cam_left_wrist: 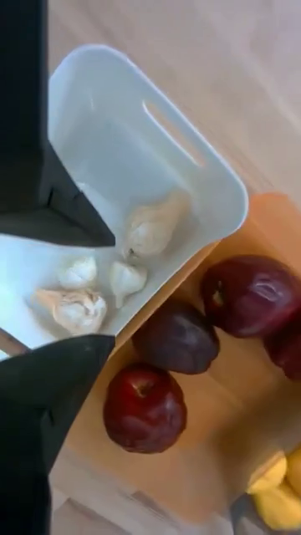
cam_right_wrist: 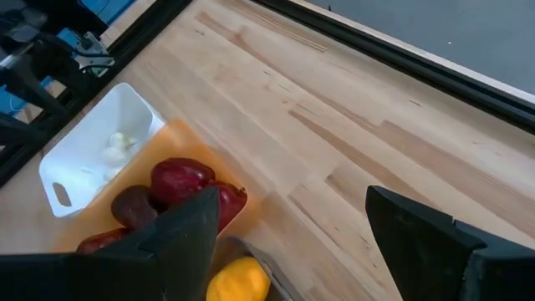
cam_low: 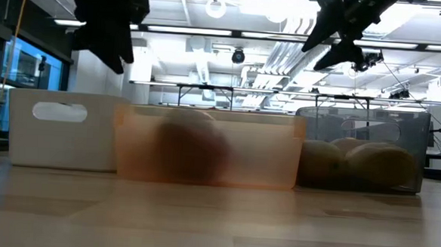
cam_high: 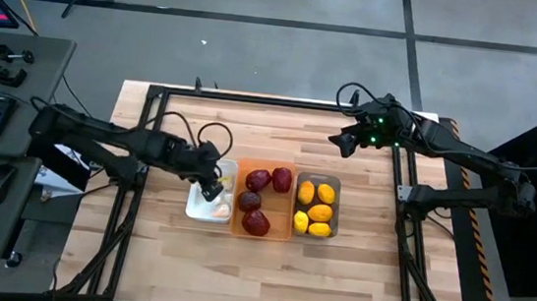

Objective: Sort produce into baskets
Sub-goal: Put the white garlic into the white bin, then return to Home Position

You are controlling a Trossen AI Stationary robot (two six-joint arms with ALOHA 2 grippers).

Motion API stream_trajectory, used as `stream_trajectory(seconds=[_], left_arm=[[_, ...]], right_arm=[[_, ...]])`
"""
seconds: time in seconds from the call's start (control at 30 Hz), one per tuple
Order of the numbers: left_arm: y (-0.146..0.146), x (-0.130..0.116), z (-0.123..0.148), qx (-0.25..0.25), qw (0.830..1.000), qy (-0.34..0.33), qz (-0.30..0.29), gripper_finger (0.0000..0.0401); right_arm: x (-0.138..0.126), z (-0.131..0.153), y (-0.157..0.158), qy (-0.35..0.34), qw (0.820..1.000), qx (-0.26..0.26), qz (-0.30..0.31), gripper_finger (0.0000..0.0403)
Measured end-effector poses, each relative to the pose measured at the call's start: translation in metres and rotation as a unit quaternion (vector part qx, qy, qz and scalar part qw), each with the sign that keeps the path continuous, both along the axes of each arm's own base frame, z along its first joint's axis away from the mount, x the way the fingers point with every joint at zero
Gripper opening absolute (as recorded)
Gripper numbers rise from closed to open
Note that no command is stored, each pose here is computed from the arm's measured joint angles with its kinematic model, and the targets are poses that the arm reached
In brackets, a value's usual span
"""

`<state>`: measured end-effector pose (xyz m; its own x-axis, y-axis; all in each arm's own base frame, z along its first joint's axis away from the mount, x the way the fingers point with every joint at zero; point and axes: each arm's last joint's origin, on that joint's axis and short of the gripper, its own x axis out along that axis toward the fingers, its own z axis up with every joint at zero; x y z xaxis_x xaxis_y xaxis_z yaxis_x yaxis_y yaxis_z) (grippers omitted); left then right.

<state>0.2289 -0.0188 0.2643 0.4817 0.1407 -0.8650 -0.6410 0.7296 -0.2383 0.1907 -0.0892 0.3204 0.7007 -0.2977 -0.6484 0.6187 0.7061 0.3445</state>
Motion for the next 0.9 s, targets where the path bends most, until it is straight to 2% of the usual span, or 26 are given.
stream_trajectory(seconds=[0.2,0.27,0.33,0.47,0.53,0.63,0.7,0.77,0.9], left_arm=[[0.012,0.002,0.001,-0.02,0.999,0.007,-0.033,0.0225],[0.016,-0.001,0.013,-0.006,0.999,-0.015,-0.042,0.0229],[0.018,-0.006,0.027,0.036,0.997,-0.05,-0.049,0.0225],[0.022,-0.027,0.048,0.128,0.982,-0.135,-0.026,0.0184],[0.024,-0.038,0.048,0.155,0.973,-0.17,-0.007,0.0146],[0.028,-0.052,0.037,0.163,0.959,-0.229,0.02,0.0067],[0.029,-0.06,0.026,0.158,0.95,-0.268,0.026,0.0019],[0.029,-0.067,0.012,0.153,0.94,-0.303,0.031,0.0013],[0.029,-0.079,-0.009,0.164,0.912,-0.375,0.032,0.0005]], right_arm=[[0.0,0.0,0.0,0.002,1.0,-0.006,0.005,0.0291],[0.0,0.0,0.0,0.002,1.0,-0.005,0.007,0.0291],[0.0,0.0,0.001,-0.001,1.0,0.0,0.023,0.0291],[0.001,0.0,0.003,-0.014,0.998,0.028,0.053,0.0291],[0.002,0.0,0.005,-0.02,0.996,0.043,0.081,0.0291],[0.001,-0.003,0.01,-0.007,0.992,0.06,0.111,0.0281],[0.001,-0.005,0.015,0.01,0.992,0.063,0.109,0.0253],[0.001,-0.007,0.021,0.025,0.993,0.065,0.1,0.0204],[0.004,-0.006,0.032,0.031,0.993,0.054,0.101,0.0052]])
